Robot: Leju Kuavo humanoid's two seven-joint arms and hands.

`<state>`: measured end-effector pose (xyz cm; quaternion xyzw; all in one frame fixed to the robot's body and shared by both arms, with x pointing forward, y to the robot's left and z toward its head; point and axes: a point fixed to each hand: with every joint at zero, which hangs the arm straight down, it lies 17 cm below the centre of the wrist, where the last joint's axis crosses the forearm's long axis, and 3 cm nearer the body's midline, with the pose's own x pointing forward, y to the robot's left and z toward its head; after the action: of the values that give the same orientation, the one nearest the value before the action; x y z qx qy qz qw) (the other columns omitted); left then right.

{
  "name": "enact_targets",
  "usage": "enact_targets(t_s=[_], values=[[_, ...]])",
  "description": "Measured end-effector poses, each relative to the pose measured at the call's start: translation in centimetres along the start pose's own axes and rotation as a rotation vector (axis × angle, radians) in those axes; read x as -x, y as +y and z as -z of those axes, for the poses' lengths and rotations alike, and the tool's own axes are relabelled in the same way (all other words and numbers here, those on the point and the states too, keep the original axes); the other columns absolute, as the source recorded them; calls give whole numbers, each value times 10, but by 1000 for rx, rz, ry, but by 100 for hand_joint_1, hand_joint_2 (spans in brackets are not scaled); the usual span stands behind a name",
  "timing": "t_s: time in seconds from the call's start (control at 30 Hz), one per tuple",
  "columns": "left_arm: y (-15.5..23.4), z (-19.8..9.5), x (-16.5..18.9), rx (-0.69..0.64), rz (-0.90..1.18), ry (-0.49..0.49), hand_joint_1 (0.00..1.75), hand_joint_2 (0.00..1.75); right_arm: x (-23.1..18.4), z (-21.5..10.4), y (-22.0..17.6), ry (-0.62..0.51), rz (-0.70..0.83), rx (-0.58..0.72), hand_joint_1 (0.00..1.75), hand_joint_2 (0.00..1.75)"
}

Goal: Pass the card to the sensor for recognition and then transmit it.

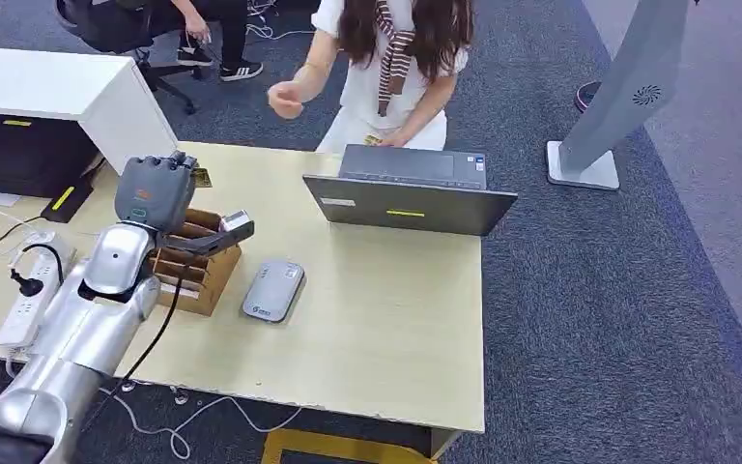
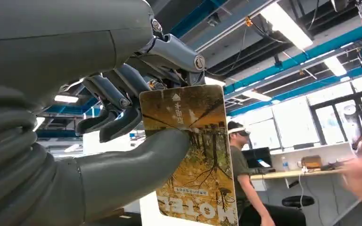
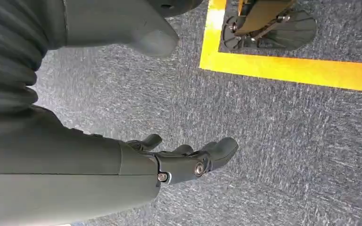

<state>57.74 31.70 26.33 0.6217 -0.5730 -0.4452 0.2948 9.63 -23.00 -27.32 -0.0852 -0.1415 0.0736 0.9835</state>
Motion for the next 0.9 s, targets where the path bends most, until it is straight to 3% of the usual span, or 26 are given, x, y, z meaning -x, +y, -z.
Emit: enact_targets(t_s=[0.57, 0.6, 0.8, 0.83, 0.9], values=[[11, 10, -2, -27, 0, -2, 175, 175, -1, 0, 1, -2, -3, -6, 0, 175], [12, 11, -2, -29, -1, -1, 12, 175, -1, 0, 1, -3, -4, -6, 0, 175], [12, 11, -2, -29, -1, -1, 12, 175, -1, 0, 1, -3, -4, -6, 0, 175], [12, 11, -2, -30, -1, -1, 0, 175, -1, 0, 1, -3, -4, -6, 0, 175], [14, 13, -1, -34, -3, 0, 0, 175, -1, 0, 1, -6, -6, -6, 0, 175]])
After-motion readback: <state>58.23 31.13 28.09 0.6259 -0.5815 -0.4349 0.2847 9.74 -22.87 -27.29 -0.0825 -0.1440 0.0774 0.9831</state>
